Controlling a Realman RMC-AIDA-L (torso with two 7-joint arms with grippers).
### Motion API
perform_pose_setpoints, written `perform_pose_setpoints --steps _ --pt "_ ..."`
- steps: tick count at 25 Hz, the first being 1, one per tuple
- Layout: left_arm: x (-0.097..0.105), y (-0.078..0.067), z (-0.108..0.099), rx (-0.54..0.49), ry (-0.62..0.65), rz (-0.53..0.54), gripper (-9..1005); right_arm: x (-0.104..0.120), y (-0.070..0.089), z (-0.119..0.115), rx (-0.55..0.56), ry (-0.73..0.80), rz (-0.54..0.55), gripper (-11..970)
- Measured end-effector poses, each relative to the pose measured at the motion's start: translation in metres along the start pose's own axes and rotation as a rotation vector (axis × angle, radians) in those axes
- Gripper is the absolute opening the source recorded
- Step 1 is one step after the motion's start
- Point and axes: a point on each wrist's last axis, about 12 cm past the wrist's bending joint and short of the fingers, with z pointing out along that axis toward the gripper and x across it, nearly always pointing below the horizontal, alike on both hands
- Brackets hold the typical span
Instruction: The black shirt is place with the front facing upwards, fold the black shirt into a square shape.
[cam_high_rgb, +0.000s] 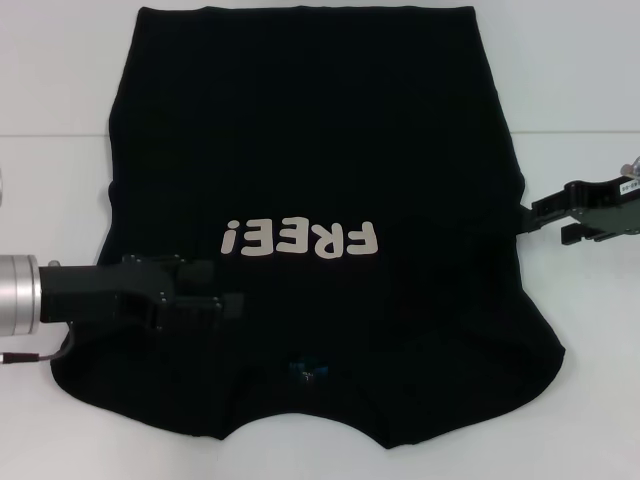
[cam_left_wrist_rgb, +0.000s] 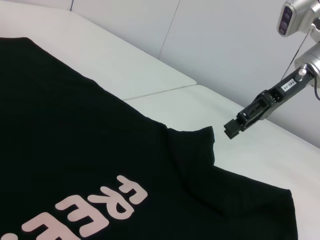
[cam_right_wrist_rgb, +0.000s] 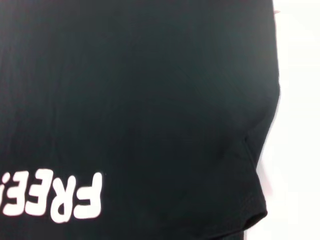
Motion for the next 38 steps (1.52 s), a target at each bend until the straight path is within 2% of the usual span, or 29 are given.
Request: perform_pose_setpoints --steps 6,19,25,29,33,36,38 --pt "0.002 0.0 -0.001 -0.002 0.001 -0.003 827 0.002 0.002 0.002 -0.001 0.011 -0.007 662" --pt "0.0 0.0 0.0 0.0 0.008 0.001 827 0.007 0.012 0.033 -0.055 -0.084 0.024 663" --pt "0.0 0.001 0.001 -0.006 0.01 0.001 827 -0.002 0.022 0.038 -0.091 -0.189 -0.027 663" --pt "-0.001 0.002 0.002 -0.014 0.008 0.0 828 -0.006 0.027 0.037 -0.181 -0.305 -0.069 663" --pt "-0.001 0.002 0.001 -0.019 -0.003 -0.008 828 -0.001 0.018 0.033 -0.237 -0.379 -0.084 663" --pt "-0.001 0.002 0.001 -0.02 -0.013 -0.034 828 0.01 0.003 0.028 -0.267 -0.424 -0.091 663" --pt "-0.002 0.003 0.002 -0.02 -0.018 -0.055 827 0.021 -0.009 0.023 -0.292 -0.445 -0.135 664"
